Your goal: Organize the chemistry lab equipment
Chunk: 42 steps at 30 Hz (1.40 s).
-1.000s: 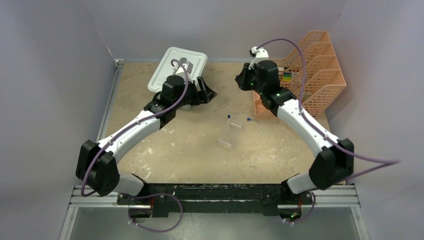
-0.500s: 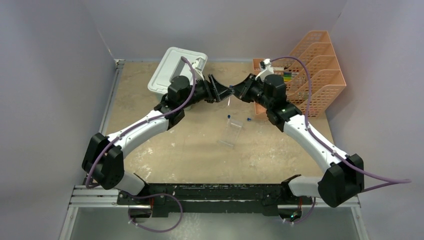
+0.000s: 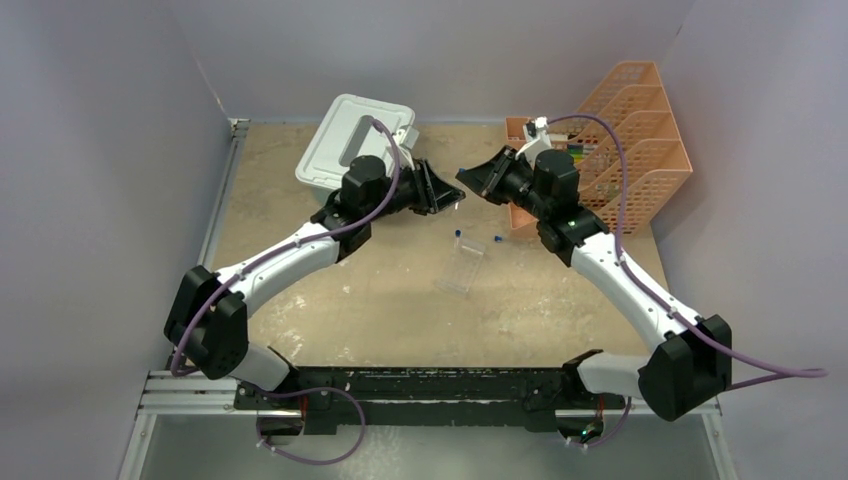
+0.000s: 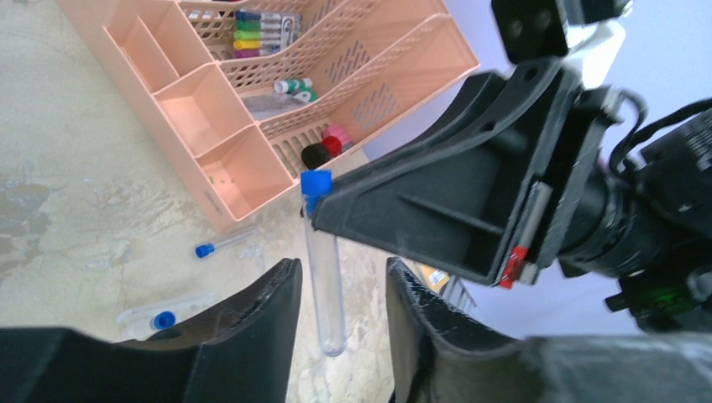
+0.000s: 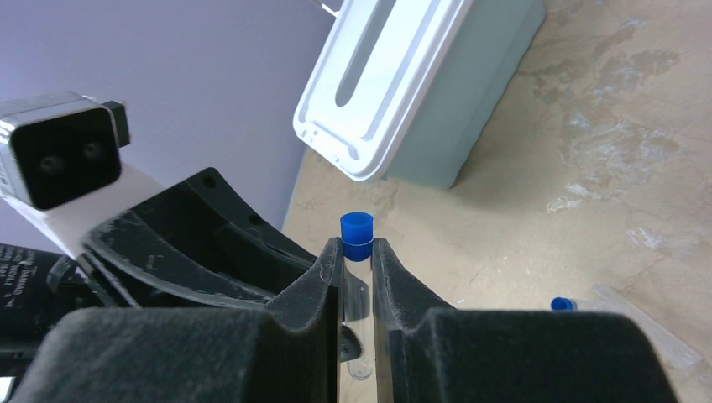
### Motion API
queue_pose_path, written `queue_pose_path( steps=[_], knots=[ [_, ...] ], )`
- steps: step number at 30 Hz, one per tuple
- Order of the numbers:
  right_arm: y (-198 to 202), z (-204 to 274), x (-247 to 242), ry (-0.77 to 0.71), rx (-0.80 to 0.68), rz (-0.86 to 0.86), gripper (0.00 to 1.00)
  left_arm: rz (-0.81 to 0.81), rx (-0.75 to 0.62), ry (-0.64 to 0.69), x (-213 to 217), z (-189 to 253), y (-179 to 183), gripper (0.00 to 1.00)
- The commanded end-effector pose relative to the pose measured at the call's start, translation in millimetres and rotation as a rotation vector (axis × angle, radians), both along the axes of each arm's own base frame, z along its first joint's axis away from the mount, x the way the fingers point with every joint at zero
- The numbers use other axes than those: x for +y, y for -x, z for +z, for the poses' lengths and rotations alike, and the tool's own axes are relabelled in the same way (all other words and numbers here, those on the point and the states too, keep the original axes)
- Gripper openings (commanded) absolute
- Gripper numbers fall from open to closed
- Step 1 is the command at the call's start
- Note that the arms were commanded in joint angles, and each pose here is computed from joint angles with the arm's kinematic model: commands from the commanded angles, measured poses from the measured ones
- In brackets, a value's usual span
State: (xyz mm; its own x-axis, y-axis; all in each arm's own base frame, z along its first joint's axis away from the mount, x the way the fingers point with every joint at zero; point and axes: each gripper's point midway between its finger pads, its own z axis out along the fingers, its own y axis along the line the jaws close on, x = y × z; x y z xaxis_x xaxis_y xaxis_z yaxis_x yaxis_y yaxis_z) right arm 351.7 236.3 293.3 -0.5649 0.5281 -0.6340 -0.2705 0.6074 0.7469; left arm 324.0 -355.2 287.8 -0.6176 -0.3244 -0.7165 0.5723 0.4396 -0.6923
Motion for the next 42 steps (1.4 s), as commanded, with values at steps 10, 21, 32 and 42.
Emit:
queue_pose_path(
  steps=[10,21,32,42],
  knots=[
    [19,43,4,-0.055,-0.038,0.112,0.36,-0.168,-0.299,-0.199,3,5,21,0.0],
    [46,19,6,0.071,0.196,0.315,0.66,-0.295,-0.523,-0.377,14,-1,32,0.0],
    [48,10,2,0.09,0.247,0.347,0.46,-0.353,-0.558,-0.414,14,-5,37,0.0],
    [53,9,5,0.048,0.25,0.412,0.32,-0.362,-0.57,-0.399,12,-2,39,0.0]
  ],
)
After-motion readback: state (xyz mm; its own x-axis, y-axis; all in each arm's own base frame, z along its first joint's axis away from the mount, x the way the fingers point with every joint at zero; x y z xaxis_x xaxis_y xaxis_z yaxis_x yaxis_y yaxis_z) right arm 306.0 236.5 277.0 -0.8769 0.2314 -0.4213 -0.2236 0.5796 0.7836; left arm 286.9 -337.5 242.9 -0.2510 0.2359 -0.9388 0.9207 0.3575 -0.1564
